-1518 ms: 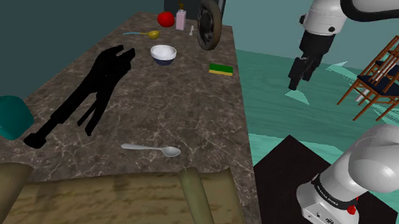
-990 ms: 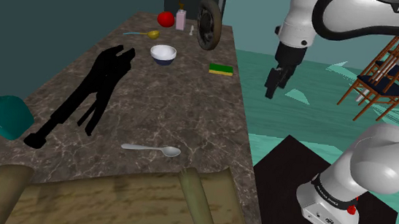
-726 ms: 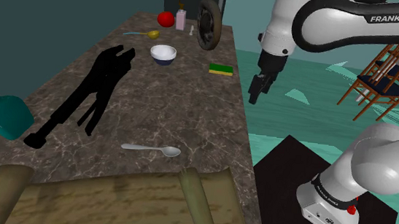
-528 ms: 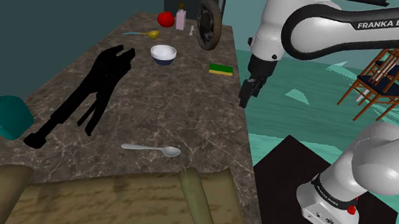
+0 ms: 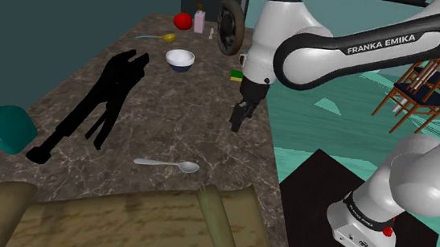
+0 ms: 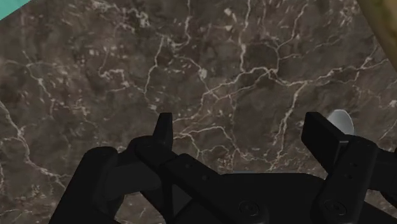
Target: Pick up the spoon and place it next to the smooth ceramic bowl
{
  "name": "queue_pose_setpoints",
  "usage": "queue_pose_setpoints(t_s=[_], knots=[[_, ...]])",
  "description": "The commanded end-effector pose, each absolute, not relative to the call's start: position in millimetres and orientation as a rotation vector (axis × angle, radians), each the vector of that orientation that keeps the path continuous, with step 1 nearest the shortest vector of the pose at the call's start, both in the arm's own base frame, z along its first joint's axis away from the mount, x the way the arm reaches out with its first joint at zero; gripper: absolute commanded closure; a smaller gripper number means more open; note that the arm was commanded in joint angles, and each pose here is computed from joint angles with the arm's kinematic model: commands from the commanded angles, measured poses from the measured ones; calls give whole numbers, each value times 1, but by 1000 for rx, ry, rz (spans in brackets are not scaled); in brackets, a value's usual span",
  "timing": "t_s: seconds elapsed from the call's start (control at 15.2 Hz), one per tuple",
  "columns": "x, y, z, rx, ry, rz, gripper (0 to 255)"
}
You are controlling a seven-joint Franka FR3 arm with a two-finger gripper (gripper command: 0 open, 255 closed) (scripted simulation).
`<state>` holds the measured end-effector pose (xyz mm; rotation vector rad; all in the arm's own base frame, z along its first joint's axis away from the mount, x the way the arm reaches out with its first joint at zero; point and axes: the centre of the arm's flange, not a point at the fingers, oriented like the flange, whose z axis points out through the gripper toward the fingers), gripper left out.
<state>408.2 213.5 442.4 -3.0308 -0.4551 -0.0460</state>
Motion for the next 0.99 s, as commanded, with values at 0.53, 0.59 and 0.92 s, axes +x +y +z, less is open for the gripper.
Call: queue_pose_setpoints(t_s=[0.53, 0.59, 0.92], knots=[[446, 319, 401, -2932, -657, -167, 0], [449, 330, 398, -2921, -677, -178, 0], [462, 386, 381, -2866, -773, -235, 0]])
